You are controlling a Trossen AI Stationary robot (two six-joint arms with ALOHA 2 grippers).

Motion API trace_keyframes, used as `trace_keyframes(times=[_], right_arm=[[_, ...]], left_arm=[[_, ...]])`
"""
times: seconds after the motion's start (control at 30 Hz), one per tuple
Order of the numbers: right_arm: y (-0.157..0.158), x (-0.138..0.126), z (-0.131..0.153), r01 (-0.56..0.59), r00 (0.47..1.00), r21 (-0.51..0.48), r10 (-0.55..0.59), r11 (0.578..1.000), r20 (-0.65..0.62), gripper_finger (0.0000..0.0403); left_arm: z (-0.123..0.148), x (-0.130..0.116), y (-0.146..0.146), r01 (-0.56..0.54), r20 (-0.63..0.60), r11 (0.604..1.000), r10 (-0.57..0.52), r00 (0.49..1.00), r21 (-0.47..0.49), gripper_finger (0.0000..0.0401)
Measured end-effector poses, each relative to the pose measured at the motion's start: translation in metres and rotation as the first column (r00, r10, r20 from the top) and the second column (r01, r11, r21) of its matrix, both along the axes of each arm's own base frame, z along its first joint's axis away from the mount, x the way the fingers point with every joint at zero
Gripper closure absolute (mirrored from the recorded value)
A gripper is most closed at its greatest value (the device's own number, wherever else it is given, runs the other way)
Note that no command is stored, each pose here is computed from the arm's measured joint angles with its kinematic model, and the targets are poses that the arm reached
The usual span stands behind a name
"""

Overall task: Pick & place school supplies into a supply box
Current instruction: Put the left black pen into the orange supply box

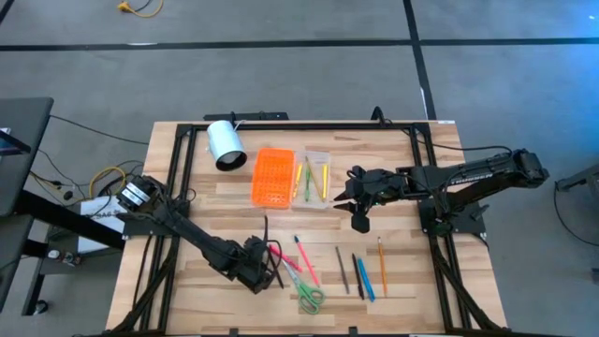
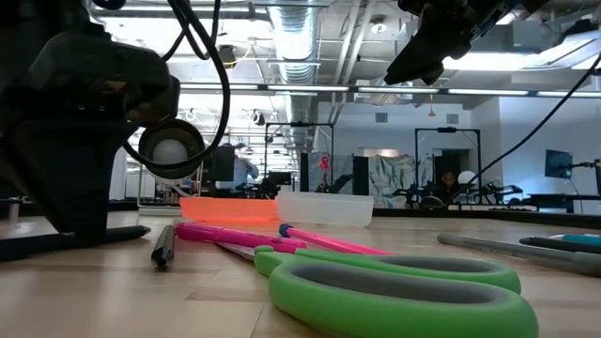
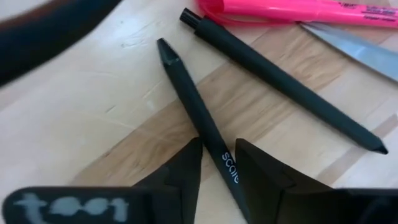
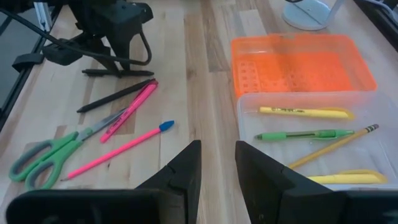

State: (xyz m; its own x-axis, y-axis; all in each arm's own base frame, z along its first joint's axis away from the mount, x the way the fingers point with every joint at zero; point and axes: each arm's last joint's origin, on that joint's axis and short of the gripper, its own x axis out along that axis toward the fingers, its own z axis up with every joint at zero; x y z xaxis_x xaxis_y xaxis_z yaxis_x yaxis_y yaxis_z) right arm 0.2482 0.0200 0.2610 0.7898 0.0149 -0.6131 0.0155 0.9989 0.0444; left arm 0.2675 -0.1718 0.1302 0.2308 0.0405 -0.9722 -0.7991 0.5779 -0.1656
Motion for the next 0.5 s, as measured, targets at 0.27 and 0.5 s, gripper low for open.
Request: trace_keyframes(times=[0.27, 0.5], right_arm=[[0.0, 0.0, 0.0, 0.0, 1.0, -0.001, 0.0, 1.0, -0.001, 0.031], [-0.005, 0.0, 0.0, 0.017, 1.0, -0.001, -0.017, 1.0, -0.001, 0.031]], left_arm=[[-0.001, -0.003, 0.001, 0.006, -0.029, 1.0, -0.006, 1.0, 0.006, 0.0351], [-0.002, -0.012, 0.006, -0.003, -0.127, 0.999, 0.01, 0.992, 0.051, 0.0385]])
